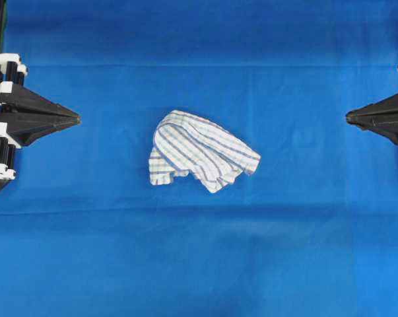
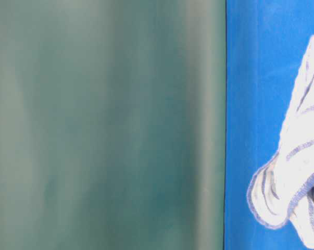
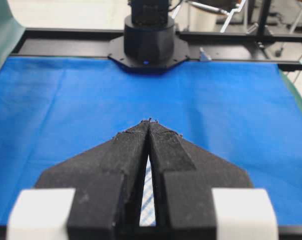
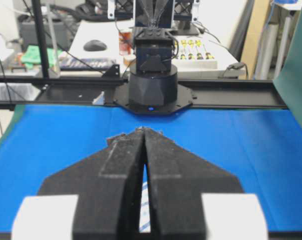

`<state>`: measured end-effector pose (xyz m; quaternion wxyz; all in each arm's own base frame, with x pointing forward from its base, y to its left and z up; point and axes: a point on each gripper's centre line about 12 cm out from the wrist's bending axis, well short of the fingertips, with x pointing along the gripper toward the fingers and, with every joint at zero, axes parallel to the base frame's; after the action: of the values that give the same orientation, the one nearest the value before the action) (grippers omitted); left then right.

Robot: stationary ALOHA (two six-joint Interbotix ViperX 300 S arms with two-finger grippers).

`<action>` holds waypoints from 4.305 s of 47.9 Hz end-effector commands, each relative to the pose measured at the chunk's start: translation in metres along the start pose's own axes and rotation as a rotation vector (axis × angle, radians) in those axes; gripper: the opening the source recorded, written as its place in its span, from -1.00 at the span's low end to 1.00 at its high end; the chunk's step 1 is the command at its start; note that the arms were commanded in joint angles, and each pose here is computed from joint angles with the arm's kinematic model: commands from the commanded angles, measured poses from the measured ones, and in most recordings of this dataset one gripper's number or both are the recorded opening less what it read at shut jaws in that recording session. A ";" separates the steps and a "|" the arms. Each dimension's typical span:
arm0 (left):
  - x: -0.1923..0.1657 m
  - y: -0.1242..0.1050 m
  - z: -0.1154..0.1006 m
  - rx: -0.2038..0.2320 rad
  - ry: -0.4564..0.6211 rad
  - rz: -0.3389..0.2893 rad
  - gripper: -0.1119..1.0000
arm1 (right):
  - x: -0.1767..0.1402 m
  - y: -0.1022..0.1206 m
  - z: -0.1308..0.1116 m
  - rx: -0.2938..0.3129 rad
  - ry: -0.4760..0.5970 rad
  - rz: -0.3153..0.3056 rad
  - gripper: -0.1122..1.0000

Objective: Lift the towel with both arms.
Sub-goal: 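Move both grippers inward and down onto opposite sides of the striped towel, then close both grippers on the towel's left and right edges, then lift the towel upward with both grippers, pulling edges apart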

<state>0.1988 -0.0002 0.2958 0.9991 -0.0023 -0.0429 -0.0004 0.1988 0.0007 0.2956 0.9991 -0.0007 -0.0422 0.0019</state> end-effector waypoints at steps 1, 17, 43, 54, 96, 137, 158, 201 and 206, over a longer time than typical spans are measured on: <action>0.002 0.000 0.007 -0.042 -0.021 0.005 -0.79 | 0.003 0.000 0.008 0.003 -0.021 0.001 -0.80; 0.008 0.000 0.004 -0.042 0.012 0.005 -0.79 | 0.015 0.000 0.007 0.006 0.060 0.001 -0.80; 0.077 -0.013 -0.028 -0.023 0.427 -0.039 -0.79 | 0.090 0.000 -0.031 0.046 0.525 -0.010 -0.79; 0.101 -0.021 -0.059 -0.011 0.618 -0.061 0.05 | 0.118 0.001 -0.064 0.042 0.695 -0.012 -0.40; 0.137 -0.029 -0.200 0.003 0.900 -0.063 0.76 | 0.170 0.013 -0.203 0.017 0.980 0.016 0.36; 0.138 -0.024 -0.209 -0.002 1.027 -0.047 -0.69 | 0.174 0.012 -0.209 -0.001 1.012 0.022 -0.63; 0.136 -0.021 -0.104 -0.019 0.929 -0.045 -0.69 | 0.164 0.007 -0.089 -0.034 0.887 0.015 -0.63; 0.130 -0.004 0.052 -0.017 0.706 -0.010 -0.69 | 0.135 -0.003 0.065 -0.112 0.656 -0.032 -0.63; 0.130 -0.004 0.052 -0.018 0.706 -0.008 -0.69 | 0.135 -0.004 0.065 -0.111 0.657 -0.033 -0.63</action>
<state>0.3223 -0.0050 0.3459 0.9465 -0.0121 0.3225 -0.0071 0.3272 -0.0019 0.3592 0.9529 -0.0538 0.2981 -0.0153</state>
